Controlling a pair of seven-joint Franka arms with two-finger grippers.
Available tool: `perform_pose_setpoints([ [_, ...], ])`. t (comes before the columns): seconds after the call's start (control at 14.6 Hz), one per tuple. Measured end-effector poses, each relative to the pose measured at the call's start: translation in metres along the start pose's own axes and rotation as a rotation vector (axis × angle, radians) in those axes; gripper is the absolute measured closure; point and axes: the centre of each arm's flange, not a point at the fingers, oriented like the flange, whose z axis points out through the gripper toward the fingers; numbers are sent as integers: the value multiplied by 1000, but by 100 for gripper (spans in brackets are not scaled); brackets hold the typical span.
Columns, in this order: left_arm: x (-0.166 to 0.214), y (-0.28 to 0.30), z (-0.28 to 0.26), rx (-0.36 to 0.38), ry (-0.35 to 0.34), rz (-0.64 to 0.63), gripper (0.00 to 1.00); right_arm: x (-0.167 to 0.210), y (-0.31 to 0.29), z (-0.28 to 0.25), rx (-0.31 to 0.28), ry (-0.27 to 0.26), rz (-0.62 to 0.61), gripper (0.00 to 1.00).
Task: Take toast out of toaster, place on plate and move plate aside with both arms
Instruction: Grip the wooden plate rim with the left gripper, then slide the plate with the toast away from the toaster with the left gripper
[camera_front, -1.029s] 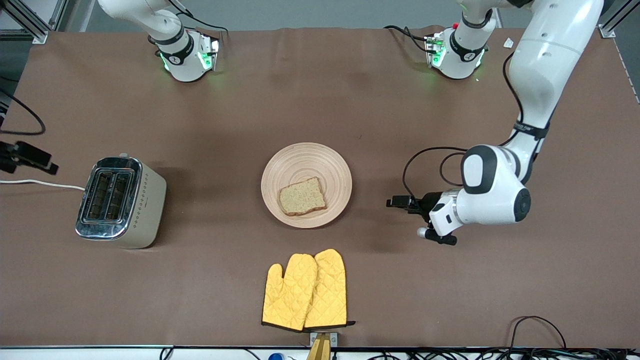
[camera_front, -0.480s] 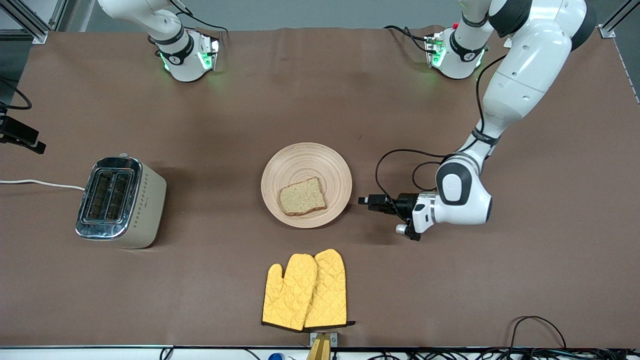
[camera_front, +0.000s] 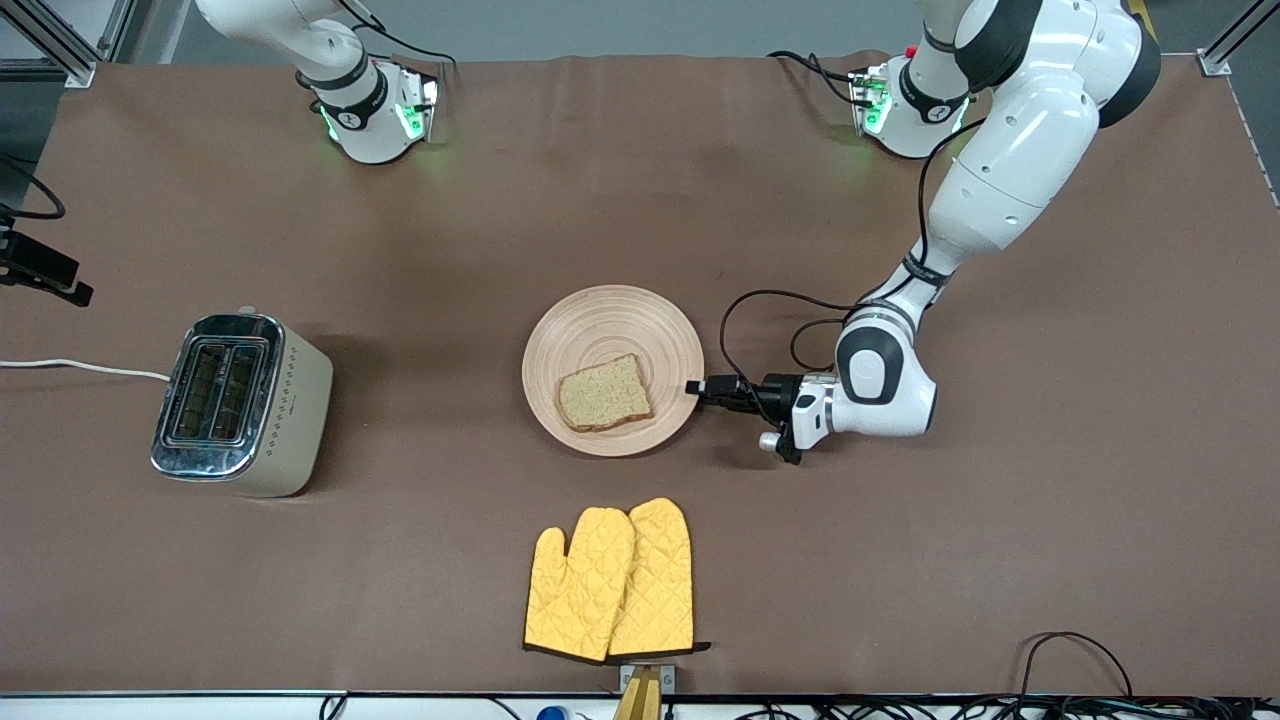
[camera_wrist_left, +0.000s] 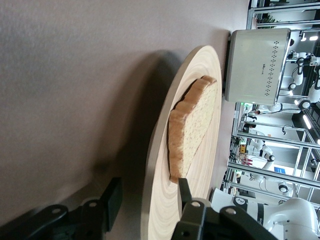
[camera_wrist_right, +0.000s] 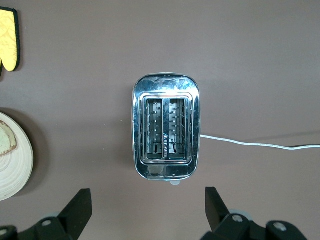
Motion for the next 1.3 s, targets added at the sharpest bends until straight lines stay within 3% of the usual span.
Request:
perform_pose_setpoints([
  [0.82, -12, -1, 6, -12, -24, -9, 91, 3, -6, 0, 9, 1, -46, 0],
  [1.3, 10, 29, -43, 26, 34, 65, 91, -22, -7, -8, 14, 26, -48, 0],
])
